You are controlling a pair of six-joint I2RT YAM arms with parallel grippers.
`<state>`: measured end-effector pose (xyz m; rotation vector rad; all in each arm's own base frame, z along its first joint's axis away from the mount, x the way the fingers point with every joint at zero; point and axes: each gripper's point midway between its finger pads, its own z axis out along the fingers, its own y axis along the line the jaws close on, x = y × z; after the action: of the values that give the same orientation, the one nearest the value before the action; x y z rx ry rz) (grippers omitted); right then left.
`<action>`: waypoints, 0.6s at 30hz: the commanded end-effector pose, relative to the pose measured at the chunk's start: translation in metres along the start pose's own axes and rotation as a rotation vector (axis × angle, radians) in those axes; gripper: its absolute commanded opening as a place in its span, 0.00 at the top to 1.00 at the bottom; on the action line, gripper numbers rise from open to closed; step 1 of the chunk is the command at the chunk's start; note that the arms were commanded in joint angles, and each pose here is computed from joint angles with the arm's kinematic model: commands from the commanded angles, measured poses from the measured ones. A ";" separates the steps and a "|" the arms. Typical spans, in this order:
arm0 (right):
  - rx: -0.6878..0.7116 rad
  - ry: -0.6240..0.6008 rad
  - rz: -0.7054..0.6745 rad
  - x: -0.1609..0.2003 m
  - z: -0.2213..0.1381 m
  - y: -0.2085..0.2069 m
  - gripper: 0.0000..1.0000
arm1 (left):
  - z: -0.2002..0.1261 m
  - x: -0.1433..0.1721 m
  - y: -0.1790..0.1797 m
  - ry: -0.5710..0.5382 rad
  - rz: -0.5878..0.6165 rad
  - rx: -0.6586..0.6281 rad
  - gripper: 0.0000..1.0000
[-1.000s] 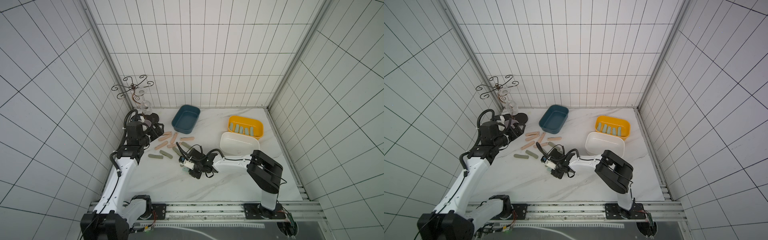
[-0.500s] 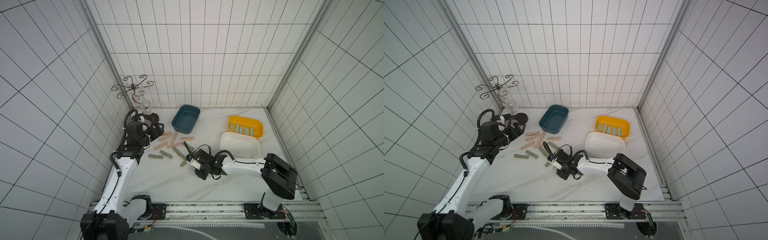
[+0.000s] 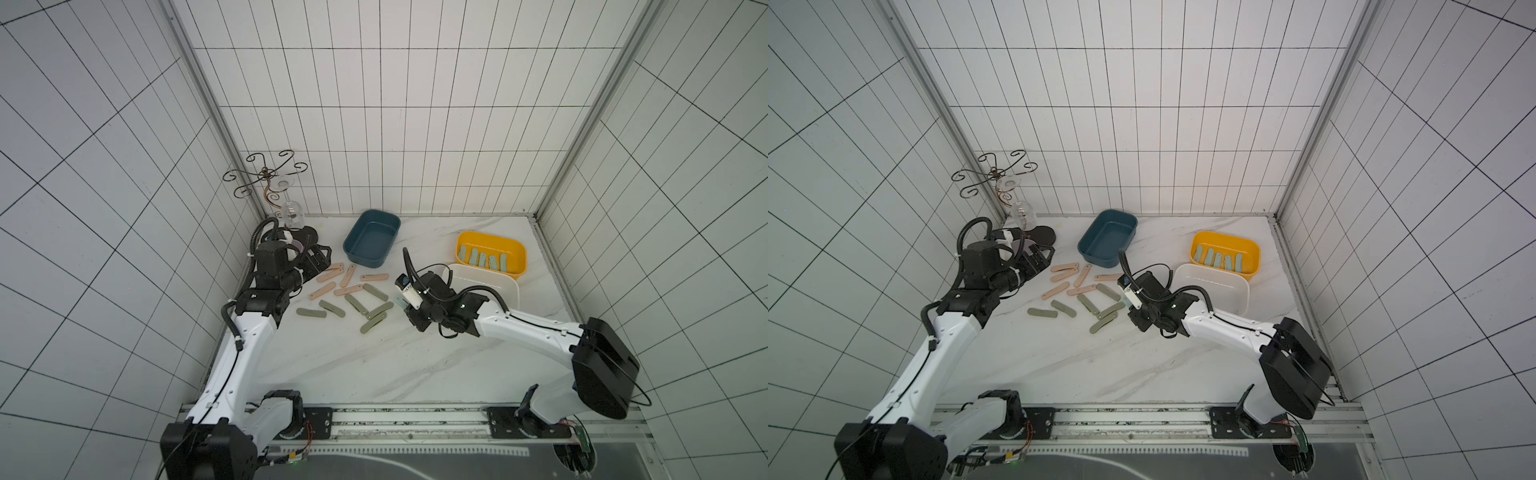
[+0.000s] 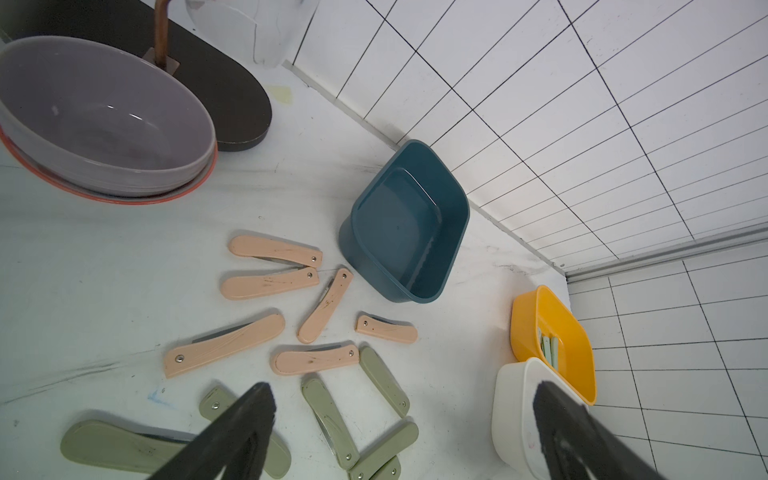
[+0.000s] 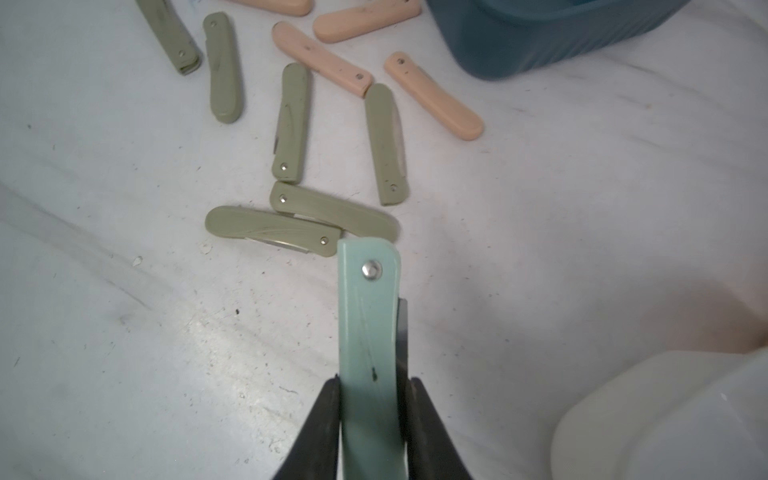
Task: Place the fruit knives into the storage box by color
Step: Pick up the fruit knife from the center of the board.
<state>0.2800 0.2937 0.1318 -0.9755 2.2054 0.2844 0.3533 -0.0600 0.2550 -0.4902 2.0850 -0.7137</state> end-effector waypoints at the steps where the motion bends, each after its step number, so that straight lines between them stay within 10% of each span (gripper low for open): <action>1: 0.099 -0.034 0.067 -0.003 -0.018 -0.038 0.73 | 0.001 -0.010 -0.025 -0.020 0.024 0.058 0.03; 18: 0.486 -0.307 0.601 -0.024 -0.076 -0.280 0.72 | 0.035 0.014 -0.061 0.111 0.105 0.103 0.03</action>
<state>0.4194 0.0873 0.1776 -0.0999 2.2065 0.0715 0.3755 -0.1209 0.2524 -0.3321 2.1777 -0.7906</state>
